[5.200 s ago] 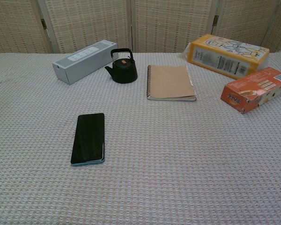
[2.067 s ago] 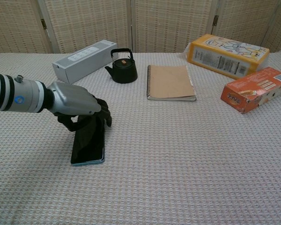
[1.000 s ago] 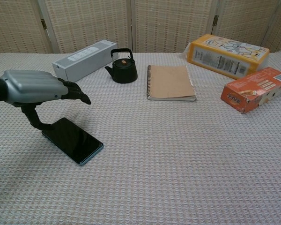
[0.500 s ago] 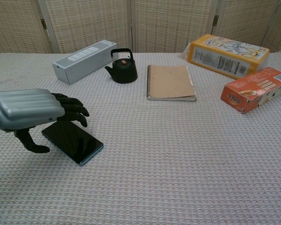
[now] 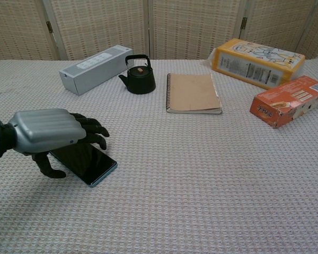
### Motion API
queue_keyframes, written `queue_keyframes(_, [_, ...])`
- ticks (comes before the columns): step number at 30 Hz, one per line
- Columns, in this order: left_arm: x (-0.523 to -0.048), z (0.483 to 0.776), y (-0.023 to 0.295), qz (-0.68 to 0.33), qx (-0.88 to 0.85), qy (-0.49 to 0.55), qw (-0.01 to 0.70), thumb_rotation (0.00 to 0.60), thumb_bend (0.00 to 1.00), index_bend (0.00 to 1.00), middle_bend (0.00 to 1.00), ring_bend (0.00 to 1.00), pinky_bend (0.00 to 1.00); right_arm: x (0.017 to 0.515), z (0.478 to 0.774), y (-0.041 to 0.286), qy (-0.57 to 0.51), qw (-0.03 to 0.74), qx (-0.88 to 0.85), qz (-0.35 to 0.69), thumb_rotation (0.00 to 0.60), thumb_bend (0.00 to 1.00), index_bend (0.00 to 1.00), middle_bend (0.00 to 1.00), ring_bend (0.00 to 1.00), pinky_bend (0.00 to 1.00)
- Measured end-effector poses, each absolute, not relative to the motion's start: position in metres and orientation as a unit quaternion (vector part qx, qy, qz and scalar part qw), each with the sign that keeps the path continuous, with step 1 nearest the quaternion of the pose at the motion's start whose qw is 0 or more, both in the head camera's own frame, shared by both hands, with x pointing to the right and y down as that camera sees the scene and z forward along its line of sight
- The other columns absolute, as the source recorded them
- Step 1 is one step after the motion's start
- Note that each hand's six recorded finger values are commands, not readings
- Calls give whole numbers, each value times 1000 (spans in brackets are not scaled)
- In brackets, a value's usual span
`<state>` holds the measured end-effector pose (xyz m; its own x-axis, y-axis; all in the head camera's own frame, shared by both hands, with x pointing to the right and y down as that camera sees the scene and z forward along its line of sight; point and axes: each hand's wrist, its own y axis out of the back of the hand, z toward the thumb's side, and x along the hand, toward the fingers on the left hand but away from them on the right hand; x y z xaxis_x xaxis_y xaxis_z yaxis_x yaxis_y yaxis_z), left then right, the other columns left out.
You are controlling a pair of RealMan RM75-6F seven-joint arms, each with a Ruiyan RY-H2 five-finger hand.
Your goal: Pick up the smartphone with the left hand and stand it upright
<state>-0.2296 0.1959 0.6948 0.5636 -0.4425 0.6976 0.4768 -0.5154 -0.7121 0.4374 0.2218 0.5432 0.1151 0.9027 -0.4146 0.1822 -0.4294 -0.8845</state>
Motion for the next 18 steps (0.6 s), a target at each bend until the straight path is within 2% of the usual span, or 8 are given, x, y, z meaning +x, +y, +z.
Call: queue_keyframes(18, [-214, 705, 199, -474, -738, -12, 481, 600, 253, 229, 103, 87, 171, 442, 544, 223, -411, 339, -661, 528, 600, 296, 223, 188, 143, 179])
